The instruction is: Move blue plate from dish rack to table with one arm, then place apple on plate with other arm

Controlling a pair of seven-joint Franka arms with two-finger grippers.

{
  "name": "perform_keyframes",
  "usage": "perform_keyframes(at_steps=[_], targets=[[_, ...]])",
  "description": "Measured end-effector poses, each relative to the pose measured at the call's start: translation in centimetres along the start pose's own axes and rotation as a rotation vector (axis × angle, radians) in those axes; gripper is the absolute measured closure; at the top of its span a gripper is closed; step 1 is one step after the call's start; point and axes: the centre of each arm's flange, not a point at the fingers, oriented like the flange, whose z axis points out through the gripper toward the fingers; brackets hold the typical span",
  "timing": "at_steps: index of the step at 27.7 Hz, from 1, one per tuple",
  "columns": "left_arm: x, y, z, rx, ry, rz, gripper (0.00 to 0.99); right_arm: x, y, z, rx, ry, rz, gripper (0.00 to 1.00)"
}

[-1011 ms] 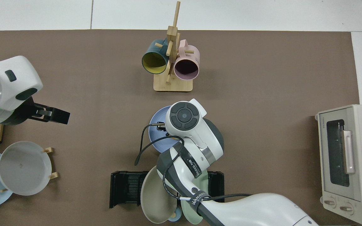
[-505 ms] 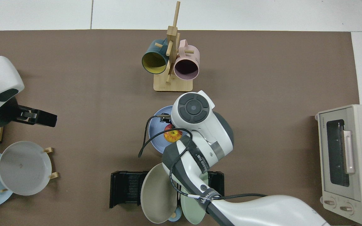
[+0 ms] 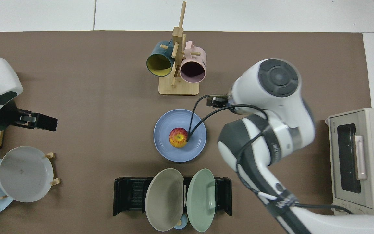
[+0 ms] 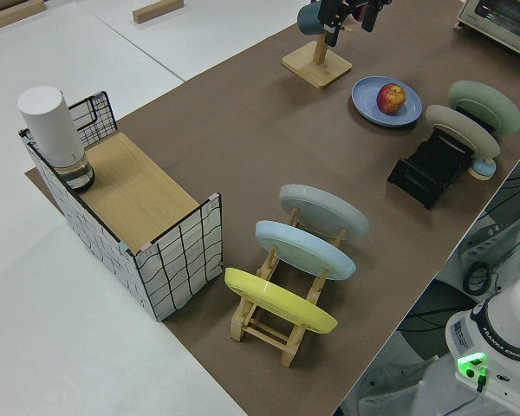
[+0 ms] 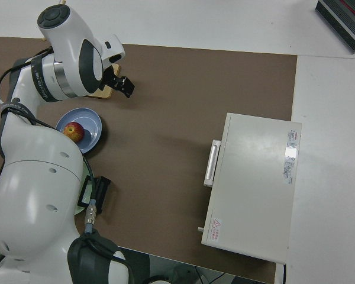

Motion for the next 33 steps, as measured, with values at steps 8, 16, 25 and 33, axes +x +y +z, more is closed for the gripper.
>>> perform_keyframes(at_steps=[8, 16, 25, 33], targets=[[0.0, -0.2, 0.0, 0.0, 0.0, -0.004, 0.0, 1.7, 6.8, -1.9, -0.014, -0.005, -0.033, 0.0], [0.0, -0.2, 0.0, 0.0, 0.0, -0.004, 0.0, 1.6, 14.2, -6.4, -0.026, -0.006, -0.017, 0.0], [0.0, -0.2, 0.0, 0.0, 0.0, -0.004, 0.0, 1.1, 15.4, -8.4, -0.024, 0.014, -0.006, 0.0], [0.0, -0.2, 0.0, 0.0, 0.0, -0.004, 0.0, 0.8, 17.0, -9.2, -0.029, 0.007, -0.024, 0.0]])
